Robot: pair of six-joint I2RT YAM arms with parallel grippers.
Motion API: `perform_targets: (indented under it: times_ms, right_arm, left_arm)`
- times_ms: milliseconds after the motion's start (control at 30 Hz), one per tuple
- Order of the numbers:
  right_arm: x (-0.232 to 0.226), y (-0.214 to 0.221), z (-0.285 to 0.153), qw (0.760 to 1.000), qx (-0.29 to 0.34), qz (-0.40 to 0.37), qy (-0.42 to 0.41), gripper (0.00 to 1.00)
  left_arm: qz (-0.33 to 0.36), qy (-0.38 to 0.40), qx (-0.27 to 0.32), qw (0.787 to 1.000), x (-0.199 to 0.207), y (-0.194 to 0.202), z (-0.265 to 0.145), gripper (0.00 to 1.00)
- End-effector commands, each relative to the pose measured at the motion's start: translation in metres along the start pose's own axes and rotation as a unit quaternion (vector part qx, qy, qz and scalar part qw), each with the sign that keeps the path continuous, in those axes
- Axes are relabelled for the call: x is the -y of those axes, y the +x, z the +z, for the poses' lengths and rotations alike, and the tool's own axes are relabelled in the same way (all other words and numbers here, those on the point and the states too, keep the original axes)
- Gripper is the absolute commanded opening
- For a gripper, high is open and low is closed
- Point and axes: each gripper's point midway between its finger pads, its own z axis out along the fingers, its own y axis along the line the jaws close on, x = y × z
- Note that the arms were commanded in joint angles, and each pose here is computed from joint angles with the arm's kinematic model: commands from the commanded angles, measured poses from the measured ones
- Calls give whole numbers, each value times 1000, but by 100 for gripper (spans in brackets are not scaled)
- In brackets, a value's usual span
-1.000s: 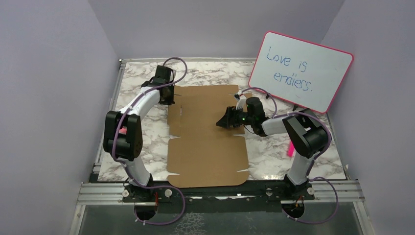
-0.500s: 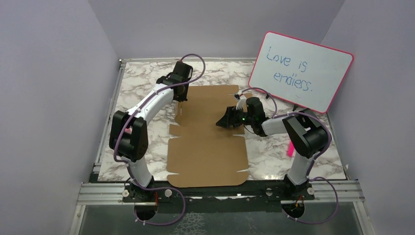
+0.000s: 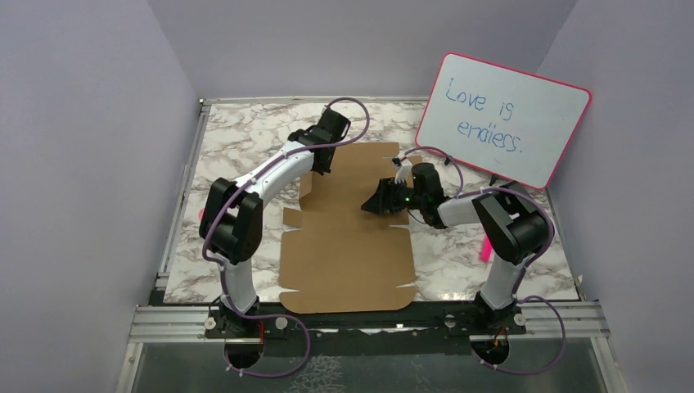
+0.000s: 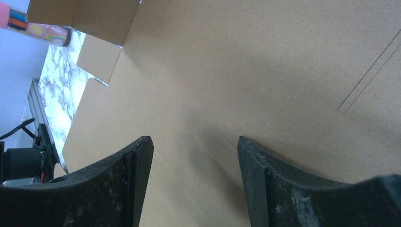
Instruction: Fold the paper box
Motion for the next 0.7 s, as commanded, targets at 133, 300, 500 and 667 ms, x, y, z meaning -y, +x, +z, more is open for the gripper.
perform_targets:
  times_ms: [133,300,500,667]
  right_arm:
    - [4,15,1,1000,-14,10,12,71]
    - [2,16,-1,1000,-15,9,10,71]
    - [-6,5,-3,1000,-12,-2,2,71]
    - [-15,-15,-8,1000,-2,-21,5,71]
  left_arm:
    - [25,-46,-22,998,-11,8,-12,7]
    - [33,-96,-14,995,-34,7,-26,17]
    - [24,-127,7,992,-55,3,-46,29]
    - [-8,-107,42,993,-64,-15,-65,42]
